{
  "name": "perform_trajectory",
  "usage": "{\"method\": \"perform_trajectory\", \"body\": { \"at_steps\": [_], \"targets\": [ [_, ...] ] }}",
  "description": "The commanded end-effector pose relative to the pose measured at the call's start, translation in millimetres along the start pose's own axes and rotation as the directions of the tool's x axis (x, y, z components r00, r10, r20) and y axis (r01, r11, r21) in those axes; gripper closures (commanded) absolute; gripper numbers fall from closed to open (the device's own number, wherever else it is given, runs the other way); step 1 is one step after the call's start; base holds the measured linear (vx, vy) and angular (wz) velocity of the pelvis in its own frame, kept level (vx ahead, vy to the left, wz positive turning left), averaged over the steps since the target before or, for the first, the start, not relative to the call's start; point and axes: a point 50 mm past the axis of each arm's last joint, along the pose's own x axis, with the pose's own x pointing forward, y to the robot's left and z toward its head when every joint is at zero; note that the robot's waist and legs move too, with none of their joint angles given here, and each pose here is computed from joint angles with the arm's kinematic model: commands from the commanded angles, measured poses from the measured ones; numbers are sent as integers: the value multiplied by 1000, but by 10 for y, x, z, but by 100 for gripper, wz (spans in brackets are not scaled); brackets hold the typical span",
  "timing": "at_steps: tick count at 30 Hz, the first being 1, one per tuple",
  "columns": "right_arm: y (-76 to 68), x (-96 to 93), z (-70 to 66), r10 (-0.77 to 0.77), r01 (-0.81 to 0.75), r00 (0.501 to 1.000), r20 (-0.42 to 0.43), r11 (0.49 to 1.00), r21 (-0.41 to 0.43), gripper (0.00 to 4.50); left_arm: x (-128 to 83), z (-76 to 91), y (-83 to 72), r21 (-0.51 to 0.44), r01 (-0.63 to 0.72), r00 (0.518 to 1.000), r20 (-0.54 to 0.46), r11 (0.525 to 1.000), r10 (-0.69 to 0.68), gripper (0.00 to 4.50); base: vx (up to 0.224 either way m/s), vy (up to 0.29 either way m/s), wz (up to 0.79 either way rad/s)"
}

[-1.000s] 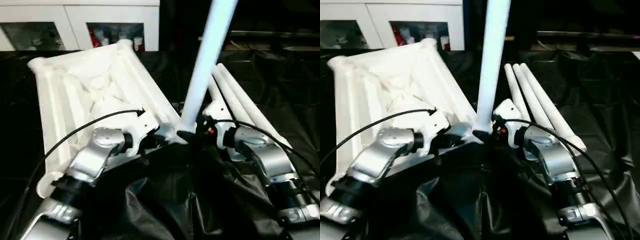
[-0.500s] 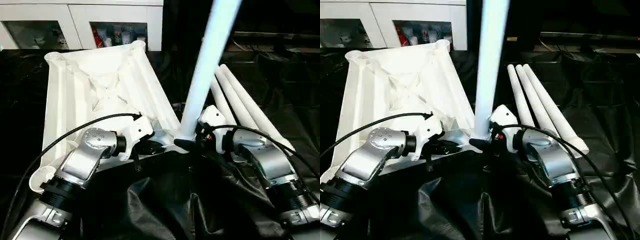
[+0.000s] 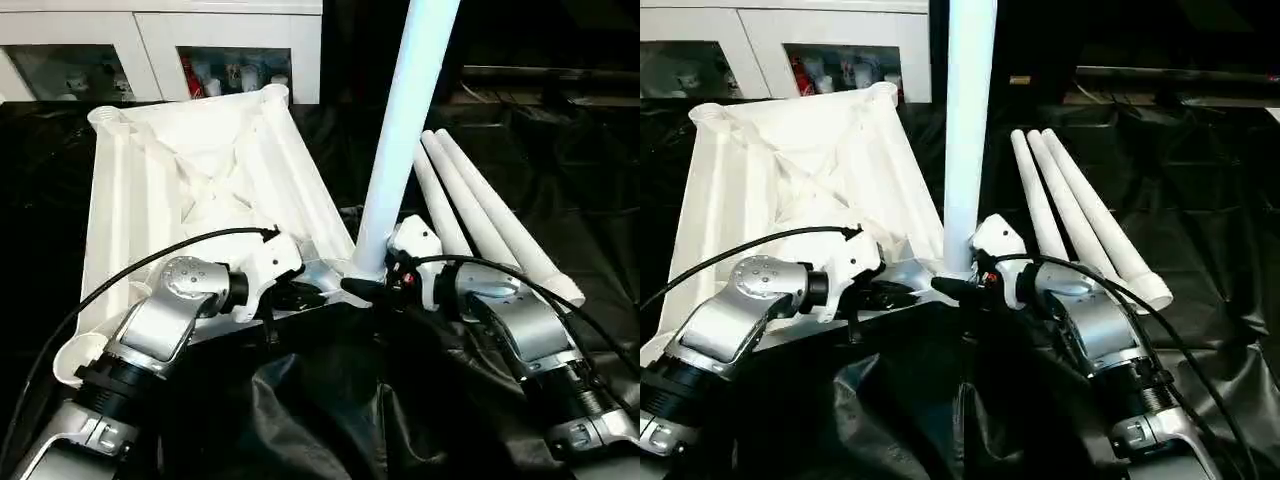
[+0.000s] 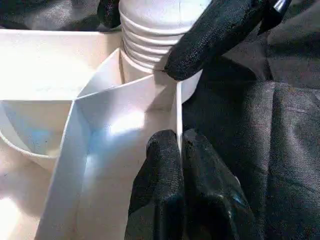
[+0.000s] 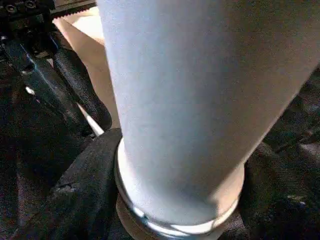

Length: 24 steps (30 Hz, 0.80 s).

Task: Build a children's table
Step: Rotate leg to tighten

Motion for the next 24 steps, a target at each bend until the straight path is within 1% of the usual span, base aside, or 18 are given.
{"method": "perform_trajectory", "body": {
  "at_steps": [1,5,7,8,9,10,11,12,13,15,16,17,19,20,21,22,24],
  "targets": [
    [-5,26,-25,-23,23,1000,-5,1000,10,175,90,66,-120,22,88,996,34,996,-89,450,0,0,0],
    [-6,59,-56,-64,64,998,4,997,44,175,109,75,-97,6,61,998,36,998,-61,450,0,0,0],
    [-55,152,-123,-199,197,980,2,973,118,175,188,114,5,-38,-46,998,30,998,48,450,0,0,0],
    [-82,219,-156,-281,278,960,-7,945,175,175,249,151,72,-73,-119,992,29,990,121,450,0,0,0],
    [-102,311,-179,-365,360,931,-23,902,238,175,333,216,134,-121,-190,980,33,974,195,450,0,0,0],
    [-106,312,-168,-365,360,931,-21,903,236,175,343,224,139,-126,-197,979,34,972,203,450,0,0,0],
    [-104,415,-186,-431,424,901,-46,856,296,175,420,288,178,-167,-248,966,36,954,257,450,-56,13,-4],
    [-87,510,-174,-463,455,884,-62,827,331,175,491,346,199,-198,-283,955,34,939,295,450,-56,13,-4],
    [-70,585,-149,-480,472,874,-68,811,345,175,543,391,211,-215,-307,946,35,927,321,450,0,0,0],
    [-37,707,-71,-492,480,869,-60,804,350,175,610,450,216,-228,-332,937,33,915,348,450,0,0,0],
    [-14,772,-5,-488,467,872,-39,807,361,119,636,475,209,-223,-338,935,34,914,353,450,0,0,0],
    [-8,788,13,-486,463,873,-33,807,366,105,642,480,206,-221,-337,935,35,915,353,450,0,0,0],
    [9,830,57,-476,450,879,-19,818,358,99,654,492,197,-208,-326,938,49,922,343,450,0,0,0],
    [9,831,59,-476,451,879,-18,818,358,99,654,492,197,-208,-326,938,50,922,343,450,0,0,0],
    [2,847,75,-482,457,876,-16,820,346,85,654,493,190,-190,-318,941,54,929,333,450,0,0,0],
    [1,848,76,-482,457,876,-16,820,345,62,654,493,190,-188,-317,942,55,930,332,450,0,0,0],
    [-20,844,81,-493,470,870,-14,820,328,59,647,486,178,-174,-304,946,59,937,318,450,0,0,0]
  ]
}}
